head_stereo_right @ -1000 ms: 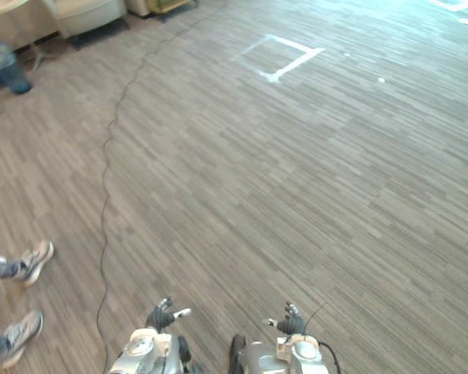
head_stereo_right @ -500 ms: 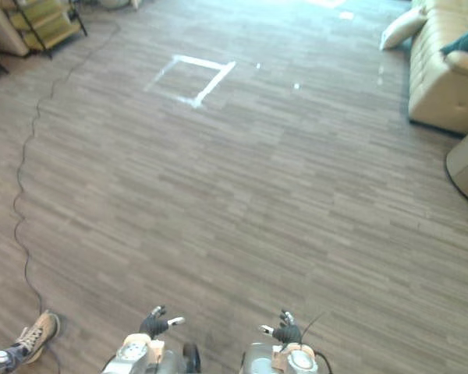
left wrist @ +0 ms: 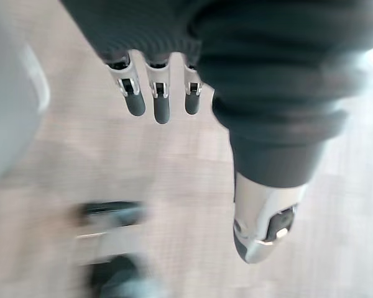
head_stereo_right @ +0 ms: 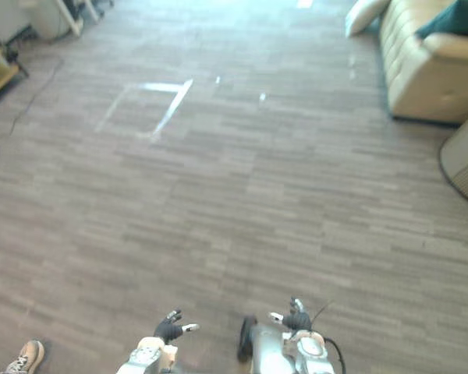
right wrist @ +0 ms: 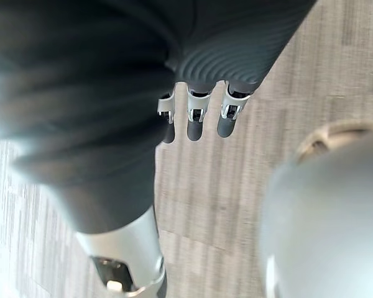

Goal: Pick up cushions and gather them together orderly.

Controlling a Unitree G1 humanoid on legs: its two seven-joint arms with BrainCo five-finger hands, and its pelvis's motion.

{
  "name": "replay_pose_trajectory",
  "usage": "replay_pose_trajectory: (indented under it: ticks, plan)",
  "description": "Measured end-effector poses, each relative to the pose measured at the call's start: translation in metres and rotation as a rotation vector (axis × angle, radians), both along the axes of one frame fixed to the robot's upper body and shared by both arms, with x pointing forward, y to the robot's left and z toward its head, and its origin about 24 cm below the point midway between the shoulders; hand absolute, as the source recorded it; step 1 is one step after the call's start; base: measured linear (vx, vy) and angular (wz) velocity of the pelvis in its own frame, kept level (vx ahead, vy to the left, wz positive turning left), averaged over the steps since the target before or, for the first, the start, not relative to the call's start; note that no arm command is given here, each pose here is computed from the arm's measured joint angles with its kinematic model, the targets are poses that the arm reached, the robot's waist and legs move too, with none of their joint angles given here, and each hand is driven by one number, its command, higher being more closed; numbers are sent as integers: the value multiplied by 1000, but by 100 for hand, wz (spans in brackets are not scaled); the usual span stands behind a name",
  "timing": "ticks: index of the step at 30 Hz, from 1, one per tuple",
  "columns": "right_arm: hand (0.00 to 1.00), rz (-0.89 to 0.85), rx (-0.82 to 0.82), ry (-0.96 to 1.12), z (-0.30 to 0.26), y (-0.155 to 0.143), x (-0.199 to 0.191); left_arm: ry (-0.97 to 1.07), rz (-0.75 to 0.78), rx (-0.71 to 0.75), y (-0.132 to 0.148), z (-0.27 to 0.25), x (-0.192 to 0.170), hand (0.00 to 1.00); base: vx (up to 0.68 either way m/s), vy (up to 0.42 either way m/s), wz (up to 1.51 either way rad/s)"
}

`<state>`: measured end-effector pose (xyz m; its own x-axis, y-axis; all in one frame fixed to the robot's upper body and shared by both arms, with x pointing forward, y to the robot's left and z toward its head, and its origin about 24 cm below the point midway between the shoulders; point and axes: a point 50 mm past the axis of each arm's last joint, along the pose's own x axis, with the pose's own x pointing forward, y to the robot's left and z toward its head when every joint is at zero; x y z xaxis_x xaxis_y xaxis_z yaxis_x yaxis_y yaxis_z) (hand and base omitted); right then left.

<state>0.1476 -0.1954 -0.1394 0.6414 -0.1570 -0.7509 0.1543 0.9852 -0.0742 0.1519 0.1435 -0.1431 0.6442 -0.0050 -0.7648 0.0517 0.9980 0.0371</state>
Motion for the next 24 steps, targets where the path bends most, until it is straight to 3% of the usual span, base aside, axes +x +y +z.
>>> replay_pose_trajectory:
  ticks: [5, 9, 14, 17, 24]
  plan:
    - [0, 7, 0, 28, -3, 1, -7, -79, 63, -28, 3, 9, 12, 0, 564, 12, -104]
    - [0, 26, 10, 56, -8, 9, -17, -91, 67, -16, 9, 11, 15, 0, 715, 313, -84]
    - [0, 23, 54, 51, -9, 23, -17, -54, 31, 34, 19, 7, 13, 0, 683, 236, 5]
    - [0, 40, 40, 33, -7, 14, -15, -5, 16, 40, 17, 2, 4, 0, 617, 104, -3]
    - [0, 45, 14, -63, 6, 3, 8, 61, 9, 54, 18, -7, -16, 0, 649, -104, 32]
